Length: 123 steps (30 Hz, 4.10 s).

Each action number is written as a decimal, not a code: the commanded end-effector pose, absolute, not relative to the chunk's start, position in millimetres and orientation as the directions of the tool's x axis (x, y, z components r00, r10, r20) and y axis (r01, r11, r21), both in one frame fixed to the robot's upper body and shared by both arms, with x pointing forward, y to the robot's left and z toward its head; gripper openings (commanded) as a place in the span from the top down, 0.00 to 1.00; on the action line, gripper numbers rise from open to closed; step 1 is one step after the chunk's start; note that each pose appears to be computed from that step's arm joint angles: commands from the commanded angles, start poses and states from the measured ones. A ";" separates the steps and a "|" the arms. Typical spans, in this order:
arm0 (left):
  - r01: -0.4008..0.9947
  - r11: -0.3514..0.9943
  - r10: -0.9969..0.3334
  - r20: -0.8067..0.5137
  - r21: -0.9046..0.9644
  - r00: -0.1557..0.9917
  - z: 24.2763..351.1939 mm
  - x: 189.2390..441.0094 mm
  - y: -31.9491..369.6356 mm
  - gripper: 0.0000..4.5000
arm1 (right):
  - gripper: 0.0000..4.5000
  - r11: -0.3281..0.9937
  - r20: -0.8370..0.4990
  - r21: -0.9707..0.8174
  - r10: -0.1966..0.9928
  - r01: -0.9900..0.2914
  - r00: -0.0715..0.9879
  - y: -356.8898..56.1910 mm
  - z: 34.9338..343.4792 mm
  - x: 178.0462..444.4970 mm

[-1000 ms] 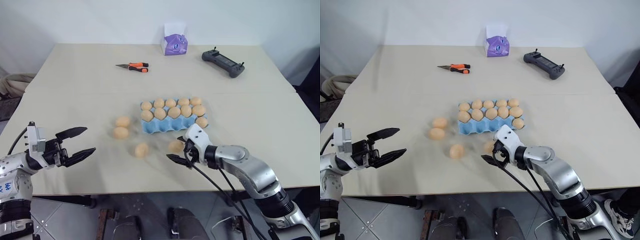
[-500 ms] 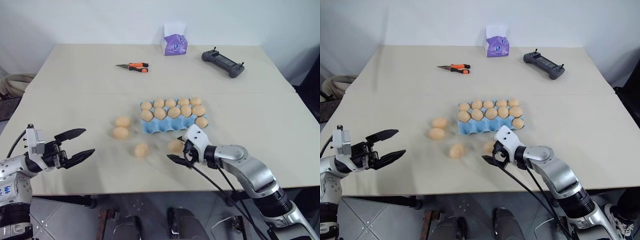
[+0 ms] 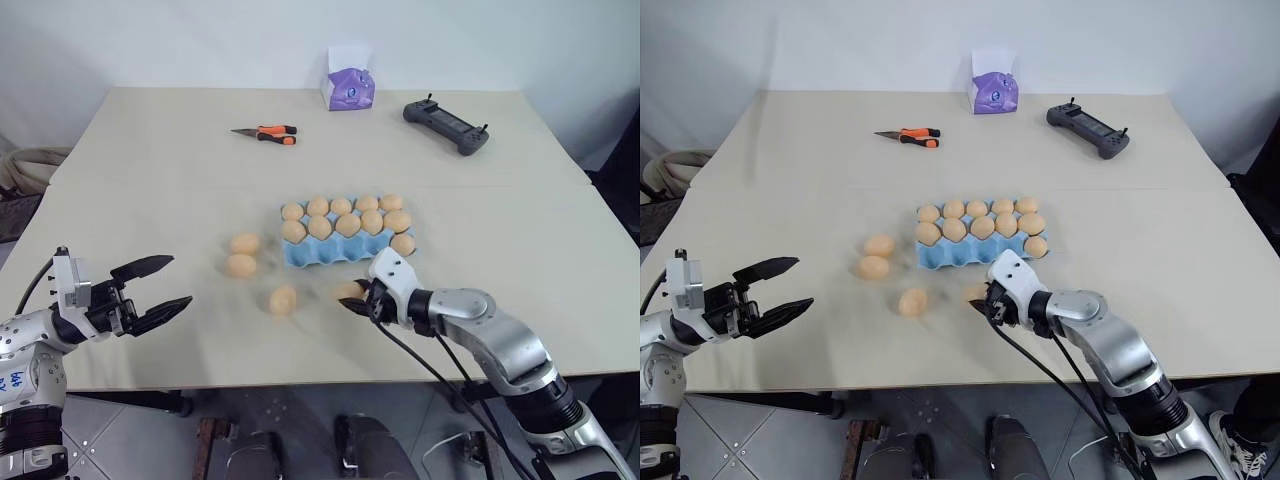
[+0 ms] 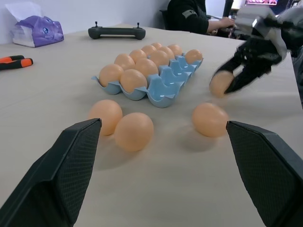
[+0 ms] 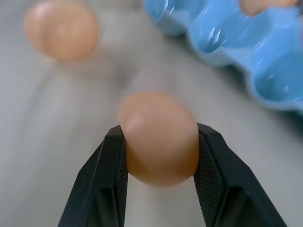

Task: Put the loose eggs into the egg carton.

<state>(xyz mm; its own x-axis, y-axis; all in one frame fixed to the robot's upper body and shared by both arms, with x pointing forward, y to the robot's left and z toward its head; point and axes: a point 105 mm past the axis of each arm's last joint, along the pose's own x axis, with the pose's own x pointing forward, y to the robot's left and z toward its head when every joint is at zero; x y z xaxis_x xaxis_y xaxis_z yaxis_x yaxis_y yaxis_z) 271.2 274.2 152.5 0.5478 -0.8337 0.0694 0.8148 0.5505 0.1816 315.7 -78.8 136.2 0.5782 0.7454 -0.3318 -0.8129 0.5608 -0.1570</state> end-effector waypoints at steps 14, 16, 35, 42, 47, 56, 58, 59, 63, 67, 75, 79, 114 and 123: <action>0.786 0.579 -0.815 0.146 0.217 0.561 162.1 277.8 270.1 0.00 | 0.67 0.656 -0.263 -0.320 0.631 -0.683 0.729 -118.7 189.0 373.7; 0.785 0.581 -0.814 0.146 0.218 0.562 161.9 278.0 270.6 0.00 | 0.67 0.651 -0.275 -0.322 0.631 -0.688 0.725 -119.4 184.7 375.3; 0.780 0.589 -0.808 0.150 0.212 0.569 159.3 278.0 271.7 0.00 | 0.02 0.621 -0.290 -0.342 0.644 -0.705 0.708 -124.8 191.1 370.4; 0.777 0.591 -0.807 0.150 0.217 0.572 160.5 276.2 271.9 0.00 | 0.02 0.598 -0.247 -0.323 0.695 -0.734 0.675 -132.7 208.2 349.0; 0.768 0.600 -0.800 0.156 0.224 0.579 163.3 267.9 271.7 0.00 | 0.02 0.539 -0.122 -0.327 0.791 -0.776 0.600 -141.7 227.2 317.8; 0.731 0.645 -0.763 0.139 0.223 0.631 161.8 258.0 285.8 0.00 | 0.02 0.420 -0.145 -0.214 0.879 -0.882 0.453 -184.4 201.8 263.7; 0.725 0.651 -0.758 0.141 0.223 0.637 161.5 257.1 287.1 0.00 | 0.02 0.411 -0.175 -0.190 0.880 -0.892 0.443 -191.7 192.7 257.3; 0.722 0.654 -0.755 0.140 0.225 0.640 161.1 256.3 287.7 0.00 | 0.02 0.412 -0.180 -0.183 0.879 -0.893 0.442 -195.4 189.5 255.0; 0.708 0.669 -0.742 0.142 0.229 0.655 159.6 252.9 290.7 0.00 | 0.02 0.433 -0.204 -0.162 0.864 -0.886 0.460 -211.2 178.6 249.1; 0.695 0.679 -0.732 0.145 0.236 0.665 159.2 248.6 292.6 0.00 | 0.02 0.463 -0.214 -0.152 0.847 -0.873 0.486 -223.3 174.4 246.5; 0.696 0.677 -0.734 0.153 0.240 0.662 156.1 237.7 282.2 0.00 | 0.02 0.479 -0.196 -0.146 0.843 -0.865 0.500 -227.0 173.7 248.9; 0.728 0.634 -0.773 0.174 0.263 0.610 161.2 241.3 253.2 0.00 | 0.02 0.488 -0.193 -0.151 0.838 -0.860 0.510 -223.7 173.2 255.7; 0.734 0.657 -0.707 -0.196 0.173 0.680 103.4 293.8 116.9 0.00 | 0.02 0.556 -0.178 -0.156 0.797 -0.816 0.577 -216.4 164.4 250.2; 0.743 0.647 -0.717 -0.194 0.171 0.669 99.2 295.1 109.5 0.36 | 0.00 0.563 -0.183 -0.157 0.791 -0.811 0.584 -219.0 163.9 250.9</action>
<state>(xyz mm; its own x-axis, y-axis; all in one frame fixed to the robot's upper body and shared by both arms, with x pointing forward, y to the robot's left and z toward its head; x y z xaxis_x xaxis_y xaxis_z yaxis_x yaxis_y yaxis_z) 295.2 115.5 88.8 0.6727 -0.7019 -0.2341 0.7375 0.6616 0.1354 251.5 -218.2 148.6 0.5723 0.7898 -0.2205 -0.8186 0.5659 -0.0976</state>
